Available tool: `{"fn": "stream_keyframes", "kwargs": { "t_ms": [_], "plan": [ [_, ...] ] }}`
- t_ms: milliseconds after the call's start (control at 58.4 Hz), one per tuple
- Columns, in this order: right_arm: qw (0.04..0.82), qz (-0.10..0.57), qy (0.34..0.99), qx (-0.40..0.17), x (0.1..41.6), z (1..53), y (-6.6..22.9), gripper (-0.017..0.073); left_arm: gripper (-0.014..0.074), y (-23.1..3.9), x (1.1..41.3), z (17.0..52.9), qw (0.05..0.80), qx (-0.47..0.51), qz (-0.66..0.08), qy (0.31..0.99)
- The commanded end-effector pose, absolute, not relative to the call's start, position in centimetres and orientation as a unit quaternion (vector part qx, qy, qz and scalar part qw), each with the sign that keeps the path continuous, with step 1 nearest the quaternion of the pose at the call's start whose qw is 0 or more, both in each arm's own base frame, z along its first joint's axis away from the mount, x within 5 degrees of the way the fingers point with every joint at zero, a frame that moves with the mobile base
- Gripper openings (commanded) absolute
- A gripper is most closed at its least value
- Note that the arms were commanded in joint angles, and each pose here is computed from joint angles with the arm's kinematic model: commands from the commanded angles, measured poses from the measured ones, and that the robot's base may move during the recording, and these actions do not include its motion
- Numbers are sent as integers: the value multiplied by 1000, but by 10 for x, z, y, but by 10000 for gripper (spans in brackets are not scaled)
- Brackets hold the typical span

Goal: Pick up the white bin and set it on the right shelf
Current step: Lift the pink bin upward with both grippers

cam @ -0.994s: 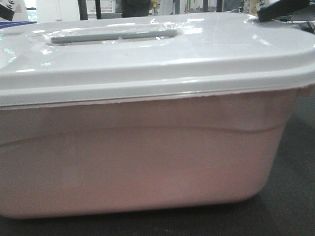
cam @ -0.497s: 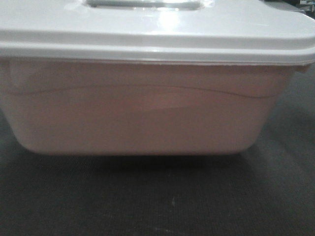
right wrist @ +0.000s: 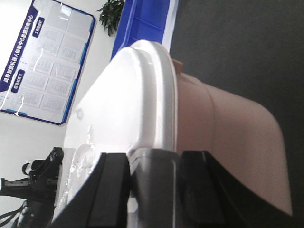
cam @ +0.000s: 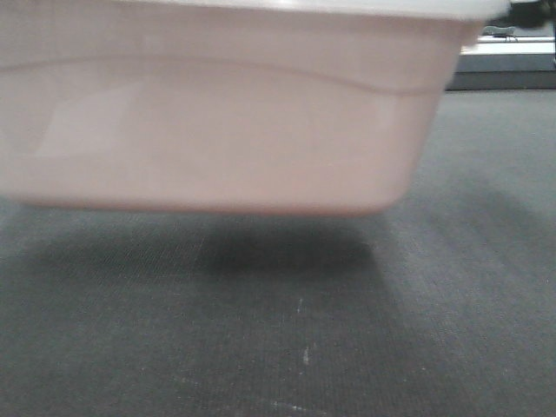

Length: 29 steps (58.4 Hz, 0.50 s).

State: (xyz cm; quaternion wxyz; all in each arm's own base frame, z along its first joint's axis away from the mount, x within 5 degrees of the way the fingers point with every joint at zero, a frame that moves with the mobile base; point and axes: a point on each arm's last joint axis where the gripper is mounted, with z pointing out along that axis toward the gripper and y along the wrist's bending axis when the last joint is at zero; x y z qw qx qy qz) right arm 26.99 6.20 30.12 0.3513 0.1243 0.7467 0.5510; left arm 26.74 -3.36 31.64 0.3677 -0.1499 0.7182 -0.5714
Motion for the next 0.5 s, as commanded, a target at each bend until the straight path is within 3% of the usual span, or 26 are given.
{"fn": "stream_keyframes", "kwargs": {
  "t_ms": [0,103,480],
  "plan": [
    [301,717,626,-62,235,361,94,127,-126,-61,237,348,302,3,-687,661],
    [317,715,619,-78,236,374,94,60,-126,-61,237,350,305,4,-689,657],
    [362,706,598,-116,238,411,94,63,-126,-87,234,403,322,101,-702,627]
  ]
}}
